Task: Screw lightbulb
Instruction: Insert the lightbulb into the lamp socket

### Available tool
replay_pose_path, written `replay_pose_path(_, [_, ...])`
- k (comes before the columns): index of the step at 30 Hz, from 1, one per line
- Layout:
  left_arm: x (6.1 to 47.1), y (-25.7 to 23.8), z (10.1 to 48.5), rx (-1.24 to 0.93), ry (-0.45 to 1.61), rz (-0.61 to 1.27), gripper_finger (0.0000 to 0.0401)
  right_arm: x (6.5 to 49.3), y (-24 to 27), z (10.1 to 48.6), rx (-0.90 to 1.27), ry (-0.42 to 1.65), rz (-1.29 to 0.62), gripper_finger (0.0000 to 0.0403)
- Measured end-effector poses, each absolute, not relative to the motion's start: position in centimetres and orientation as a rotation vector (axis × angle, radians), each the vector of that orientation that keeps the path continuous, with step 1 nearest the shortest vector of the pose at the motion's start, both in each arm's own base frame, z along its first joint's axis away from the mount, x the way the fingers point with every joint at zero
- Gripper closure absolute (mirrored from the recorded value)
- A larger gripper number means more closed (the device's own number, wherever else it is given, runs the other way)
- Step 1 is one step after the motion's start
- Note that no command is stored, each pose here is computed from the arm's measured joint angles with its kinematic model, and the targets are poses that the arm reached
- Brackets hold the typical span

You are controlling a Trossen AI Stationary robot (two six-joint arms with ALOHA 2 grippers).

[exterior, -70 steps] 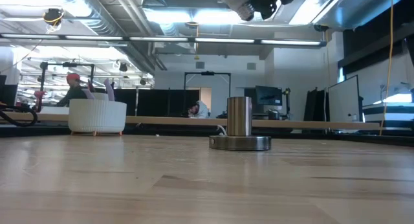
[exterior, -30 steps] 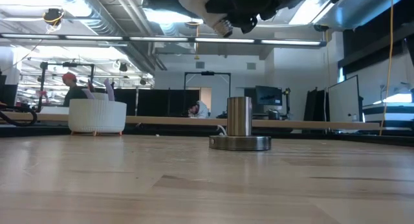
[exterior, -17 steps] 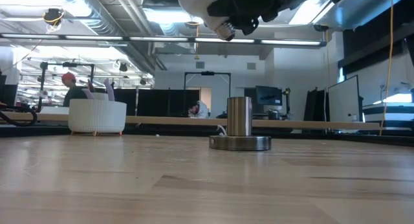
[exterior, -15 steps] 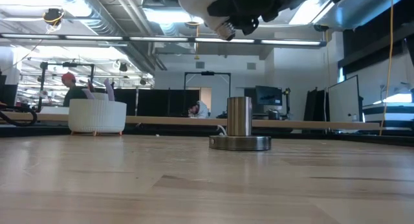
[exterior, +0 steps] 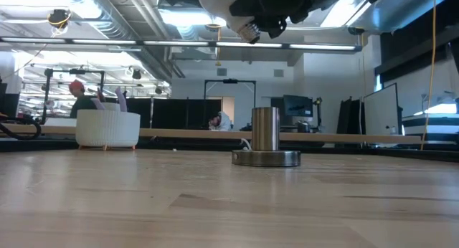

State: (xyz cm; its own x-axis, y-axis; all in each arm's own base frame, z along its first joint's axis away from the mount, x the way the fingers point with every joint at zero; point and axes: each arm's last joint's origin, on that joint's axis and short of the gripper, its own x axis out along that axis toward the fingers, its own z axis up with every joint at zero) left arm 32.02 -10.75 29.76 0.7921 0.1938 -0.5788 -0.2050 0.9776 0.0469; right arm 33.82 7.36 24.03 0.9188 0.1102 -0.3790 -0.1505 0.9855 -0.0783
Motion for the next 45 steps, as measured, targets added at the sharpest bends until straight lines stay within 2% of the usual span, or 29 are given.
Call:
replay_pose_path(4, [32.1,-10.6,29.8,-0.019,0.621,0.218,0.0147,33.8,7.4,24.0,-0.106,0.387,0.144,0.0226])
replay_pose_path(11, [32.1,-10.6,29.7,-0.024,0.619,0.219,0.0138,32.8,7.2,24.4,-0.127,0.444,0.145,0.0175])
replay_pose_path(16, [32.1,-10.6,29.7,-0.028,0.619,0.221,0.0140,30.1,6.5,26.4,-0.139,0.530,0.137,0.0147])
replay_pose_path(21, [32.6,-9.6,29.6,-0.100,0.618,0.251,0.0137,26.9,5.7,27.3,-0.149,0.622,0.091,0.0143])
replay_pose_path(25, [33.4,-7.7,29.0,-0.162,0.659,0.246,0.0136,25.4,5.0,24.6,-0.176,0.568,0.092,0.0149])
replay_pose_path(32, [34.2,-5.7,30.0,-0.216,0.667,0.262,0.0135,22.9,1.8,16.5,-0.116,0.440,0.053,0.0155])
replay_pose_path(35, [35.5,-5.2,30.1,-0.223,0.696,0.265,0.0135,22.4,0.9,15.1,-0.082,0.358,0.062,0.0155])
replay_pose_path(41, [38.8,-4.8,29.4,-0.164,0.879,0.311,0.0135,23.2,0.2,12.3,-0.106,0.386,0.134,0.0155])
replay_pose_path(45, [40.1,-4.9,29.3,-0.154,0.950,0.332,0.0135,24.2,0.0,11.1,-0.100,0.329,0.176,0.0155])
